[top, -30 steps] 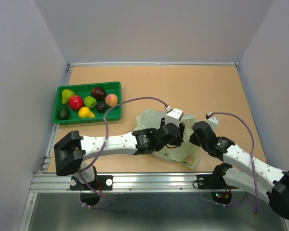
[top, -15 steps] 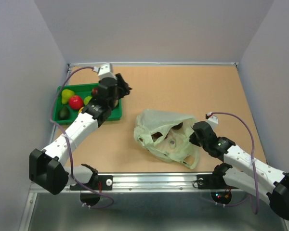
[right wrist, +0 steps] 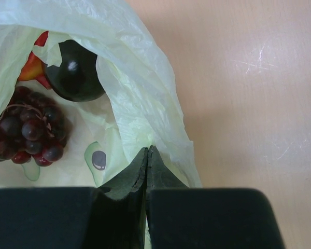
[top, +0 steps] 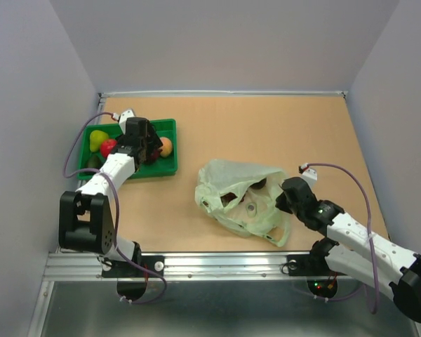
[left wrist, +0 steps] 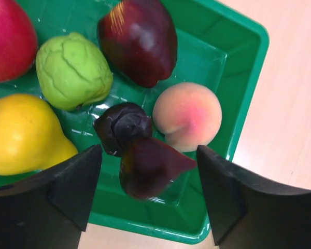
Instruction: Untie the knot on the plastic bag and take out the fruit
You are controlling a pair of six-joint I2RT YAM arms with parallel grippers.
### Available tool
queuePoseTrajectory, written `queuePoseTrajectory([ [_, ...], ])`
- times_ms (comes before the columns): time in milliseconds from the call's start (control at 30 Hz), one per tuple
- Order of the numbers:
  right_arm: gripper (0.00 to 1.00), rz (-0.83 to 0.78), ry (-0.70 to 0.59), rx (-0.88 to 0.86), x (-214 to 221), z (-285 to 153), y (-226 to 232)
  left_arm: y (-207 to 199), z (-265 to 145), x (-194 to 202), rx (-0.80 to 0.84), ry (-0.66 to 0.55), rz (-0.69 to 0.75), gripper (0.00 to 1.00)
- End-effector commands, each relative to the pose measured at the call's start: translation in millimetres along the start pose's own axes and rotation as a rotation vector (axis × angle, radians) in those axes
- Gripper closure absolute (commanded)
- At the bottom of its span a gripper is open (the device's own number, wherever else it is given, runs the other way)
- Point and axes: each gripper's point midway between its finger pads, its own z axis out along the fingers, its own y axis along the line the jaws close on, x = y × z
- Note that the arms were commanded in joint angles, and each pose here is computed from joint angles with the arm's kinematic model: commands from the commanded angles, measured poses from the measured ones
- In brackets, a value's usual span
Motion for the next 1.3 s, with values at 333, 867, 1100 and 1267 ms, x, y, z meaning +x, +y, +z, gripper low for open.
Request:
queuePoseTrajectory([
  [333, 0.99, 0.003, -0.038, -0.040, -9.5, -1.9, 7.1, -45.5, -72.5, -15.3, 0.228, -0.066, 0.013, 0.15],
  [867, 0.99, 0.009, -0.041, 0.002, -9.2, 3.1, 2.6, -249.7, -304.2, 138.4, 0.907, 0.155, 0.341, 0.17],
  [1100, 0.99, 0.021, -0.057, -0.031, -13.4, -2.6, 6.1, -274.2, -297.4, 205.1, 0.892, 0.243, 0.462, 0.23],
  [1267, 0.99, 0.026, -0.061, -0.046, -14.8, -5.3, 7.7, -279.4, -257.9, 230.7, 0.779, 0.232, 0.546, 0.27],
])
